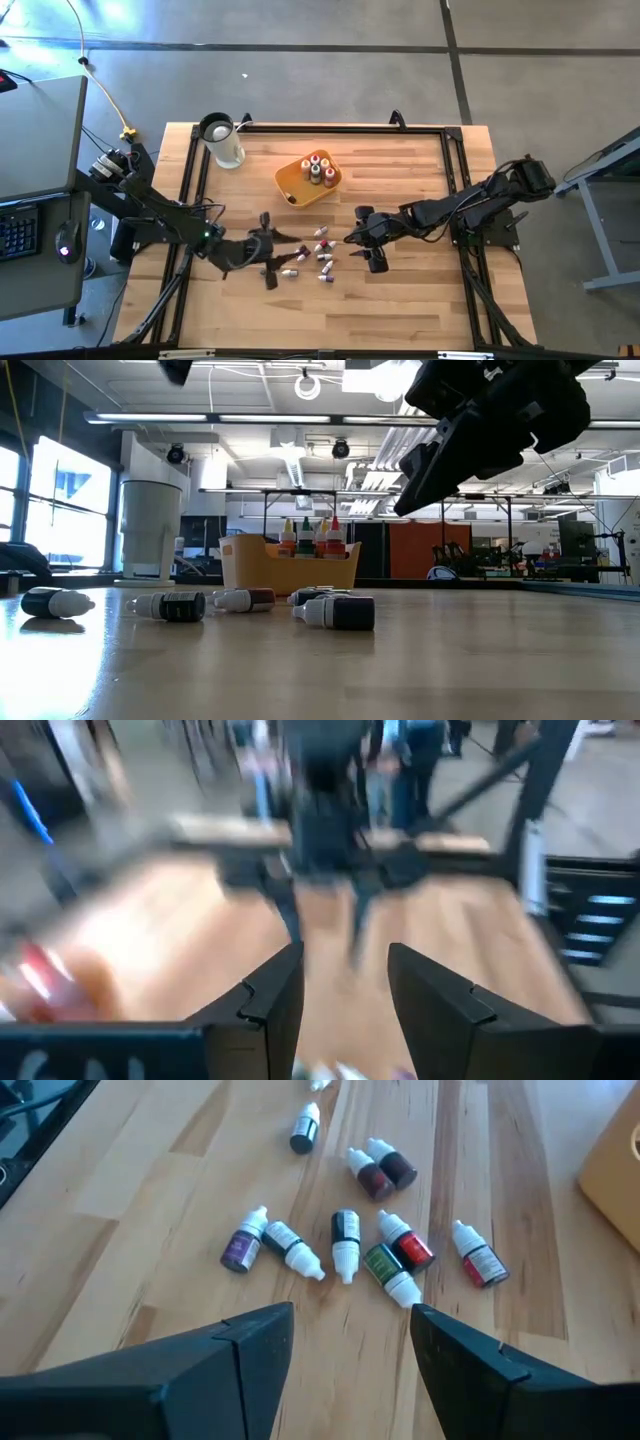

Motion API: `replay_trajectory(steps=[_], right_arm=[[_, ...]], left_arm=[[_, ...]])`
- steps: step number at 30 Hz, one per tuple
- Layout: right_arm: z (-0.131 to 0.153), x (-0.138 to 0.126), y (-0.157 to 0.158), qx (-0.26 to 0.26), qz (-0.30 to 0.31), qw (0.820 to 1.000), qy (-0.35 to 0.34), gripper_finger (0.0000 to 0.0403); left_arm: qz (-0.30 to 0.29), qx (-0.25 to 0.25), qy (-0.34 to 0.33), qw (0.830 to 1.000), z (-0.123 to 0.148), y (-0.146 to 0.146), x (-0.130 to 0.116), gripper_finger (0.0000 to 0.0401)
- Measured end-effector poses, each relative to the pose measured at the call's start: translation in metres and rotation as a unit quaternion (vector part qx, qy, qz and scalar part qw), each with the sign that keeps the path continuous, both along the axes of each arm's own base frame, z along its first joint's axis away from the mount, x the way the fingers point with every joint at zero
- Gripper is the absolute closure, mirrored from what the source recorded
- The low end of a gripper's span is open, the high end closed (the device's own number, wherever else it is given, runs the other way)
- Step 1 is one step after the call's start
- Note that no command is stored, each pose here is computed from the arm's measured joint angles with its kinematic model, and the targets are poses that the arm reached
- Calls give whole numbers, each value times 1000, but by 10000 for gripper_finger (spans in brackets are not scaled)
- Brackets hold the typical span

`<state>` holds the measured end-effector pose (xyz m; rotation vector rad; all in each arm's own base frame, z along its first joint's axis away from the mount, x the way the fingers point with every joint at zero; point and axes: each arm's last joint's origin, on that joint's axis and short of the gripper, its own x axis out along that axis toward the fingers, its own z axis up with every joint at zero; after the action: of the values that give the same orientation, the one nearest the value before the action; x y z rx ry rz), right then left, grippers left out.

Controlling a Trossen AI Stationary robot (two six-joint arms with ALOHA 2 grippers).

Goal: Pick & Place food coloring
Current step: Put the small dark green food coloring bottle into the yellow bin

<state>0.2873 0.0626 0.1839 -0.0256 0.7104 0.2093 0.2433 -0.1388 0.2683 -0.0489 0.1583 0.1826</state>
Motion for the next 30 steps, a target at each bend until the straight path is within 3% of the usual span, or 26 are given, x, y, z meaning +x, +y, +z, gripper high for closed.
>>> replay_trajectory(steps=[5,10,12,18,26,30], right_arm=[[0,0,0,0,0,1000,0,205],[0,0,0,0,0,1000,0,206],[0,0,0,0,0,1000,0,206],[0,0,0,0,0,1000,0,205],[0,0,0,-7,6,1000,-1,206],[0,0,0,-8,7,1000,-1,205]], left_arm=[[-11,-178,89,980,-22,0,-6,257],[-27,-282,194,939,-37,-1,-14,257],[-39,-301,222,927,-42,-3,-15,257],[-65,-269,288,917,-60,-7,-12,257],[-156,-118,373,907,-91,-14,-8,257],[-157,-87,404,897,-99,-12,-10,257]])
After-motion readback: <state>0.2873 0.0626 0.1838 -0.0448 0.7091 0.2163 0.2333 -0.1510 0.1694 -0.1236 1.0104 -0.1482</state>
